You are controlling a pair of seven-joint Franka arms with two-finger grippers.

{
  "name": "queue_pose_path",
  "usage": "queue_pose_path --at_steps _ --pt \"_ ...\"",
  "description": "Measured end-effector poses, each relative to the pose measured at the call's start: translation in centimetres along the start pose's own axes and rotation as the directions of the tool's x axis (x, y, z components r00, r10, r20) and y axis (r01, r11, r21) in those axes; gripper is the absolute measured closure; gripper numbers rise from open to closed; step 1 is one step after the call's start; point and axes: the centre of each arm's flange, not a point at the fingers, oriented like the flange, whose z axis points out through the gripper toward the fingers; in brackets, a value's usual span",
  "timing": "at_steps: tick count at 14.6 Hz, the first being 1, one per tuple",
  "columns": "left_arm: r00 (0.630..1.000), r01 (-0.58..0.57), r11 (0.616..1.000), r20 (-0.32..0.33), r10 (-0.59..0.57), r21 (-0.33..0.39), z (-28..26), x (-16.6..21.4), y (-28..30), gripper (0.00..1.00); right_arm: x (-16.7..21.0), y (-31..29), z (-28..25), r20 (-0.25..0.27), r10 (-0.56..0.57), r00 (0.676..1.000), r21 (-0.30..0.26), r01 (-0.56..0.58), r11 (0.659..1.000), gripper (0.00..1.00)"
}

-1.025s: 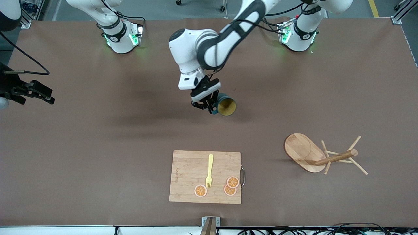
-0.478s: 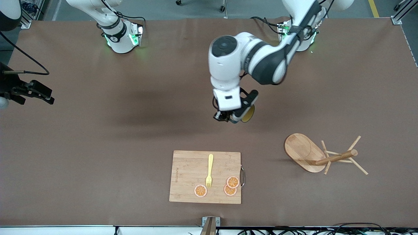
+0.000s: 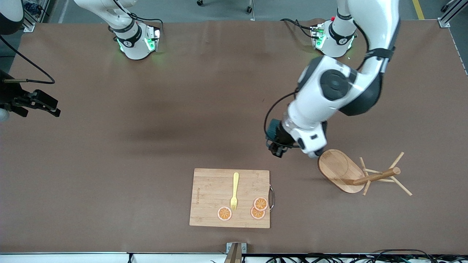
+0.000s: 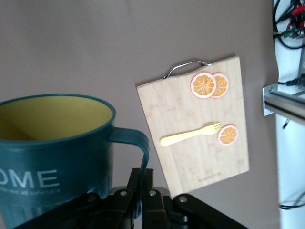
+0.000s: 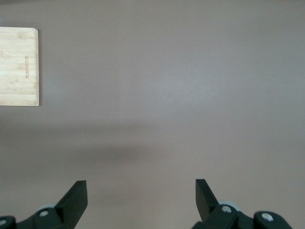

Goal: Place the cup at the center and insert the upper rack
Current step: 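Lift the mug by its handle and carry it to the wooden stand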

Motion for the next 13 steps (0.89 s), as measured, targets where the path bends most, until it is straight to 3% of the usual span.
queue_pose_path --at_steps 6,10,13 --pt "0.985 0.113 0.993 0.133 -0.108 -0.036 -2.7 11.0 1.2 0.95 0.0 0.1 0.0 0.0 0.001 1.0 -0.001 -0.001 1.0 0.0" --pt "0.976 0.142 0.988 0.173 -0.129 -0.065 -3.9 18.3 0.8 0.95 0.0 0.1 0.0 0.0 0.001 1.0 -0.001 -0.001 1.0 0.0" --pt "0.973 0.153 0.985 0.189 -0.136 -0.08 -4.4 21.4 0.4 0.95 0.0 0.1 0.0 0.0 0.002 1.0 -0.001 -0.002 1.0 0.0"
